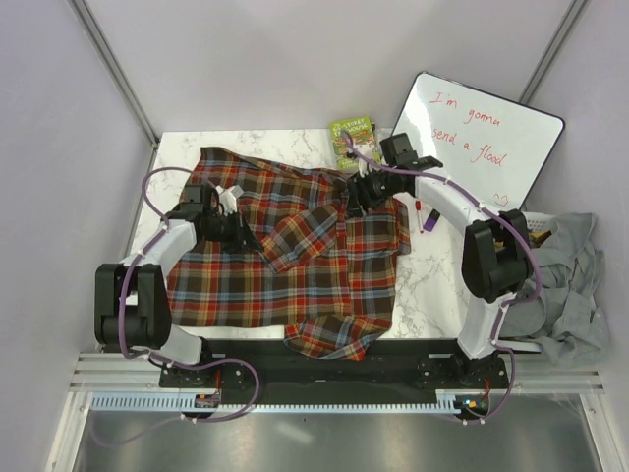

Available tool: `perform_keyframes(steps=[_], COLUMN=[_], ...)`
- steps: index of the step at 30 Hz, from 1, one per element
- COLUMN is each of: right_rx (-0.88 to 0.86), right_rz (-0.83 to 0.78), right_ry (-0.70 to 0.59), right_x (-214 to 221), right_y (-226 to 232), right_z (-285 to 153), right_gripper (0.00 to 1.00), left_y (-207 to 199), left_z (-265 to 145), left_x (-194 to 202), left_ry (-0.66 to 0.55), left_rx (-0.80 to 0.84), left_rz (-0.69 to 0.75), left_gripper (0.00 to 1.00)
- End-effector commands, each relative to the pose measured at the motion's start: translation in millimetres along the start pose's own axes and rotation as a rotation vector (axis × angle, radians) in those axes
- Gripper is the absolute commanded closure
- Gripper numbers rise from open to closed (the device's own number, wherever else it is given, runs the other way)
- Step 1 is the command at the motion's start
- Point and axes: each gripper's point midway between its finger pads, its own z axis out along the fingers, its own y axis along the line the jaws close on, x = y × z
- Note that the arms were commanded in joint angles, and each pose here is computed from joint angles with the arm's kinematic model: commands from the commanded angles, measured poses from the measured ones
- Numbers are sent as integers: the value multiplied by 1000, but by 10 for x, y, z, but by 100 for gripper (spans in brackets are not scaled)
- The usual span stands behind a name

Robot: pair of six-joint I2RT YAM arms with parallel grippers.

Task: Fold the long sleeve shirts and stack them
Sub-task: Fold the shirt

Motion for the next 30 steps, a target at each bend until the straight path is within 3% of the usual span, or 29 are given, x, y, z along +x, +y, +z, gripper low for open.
perform_keyframes(steps=[1, 6, 11, 12, 14, 15, 19, 26, 30], right_rx=[19, 84, 83, 93, 94, 87, 76, 109, 129], right_rz=[-267, -605, -732, -765, -833, -848, -931, -1028, -1055], right_ry=[-8, -113, -131, -135, -137, -130, -106, -134, -157], right_x=[113, 102, 83, 61, 82, 107, 227, 260, 291], right_y=[437, 884, 1051, 1046, 1043, 1037, 975, 853, 773], right_z=[29, 332, 666, 699, 796, 815, 903, 1070, 1193], right_gripper=[38, 35, 32, 22, 15, 2, 2, 17, 18], left_y=[85, -98, -304, -298, -251, -225, -115, -128, -142], left_z=[29, -66, -112, -107, -53, -31, 11, 48, 36], left_x=[-164, -375, -428, -408, -365, -365, -494, -518, -504], left_ry=[-67, -96, -77, -74, -62, -59, -65, -37, -19], left_rx=[28, 163, 260, 262, 263, 261, 268, 317, 345], left_rz=[-193, -328, -447, -460, -498, -507, -561, -595, -600], left_gripper=[98, 98, 98, 98, 98, 98, 98, 98, 98])
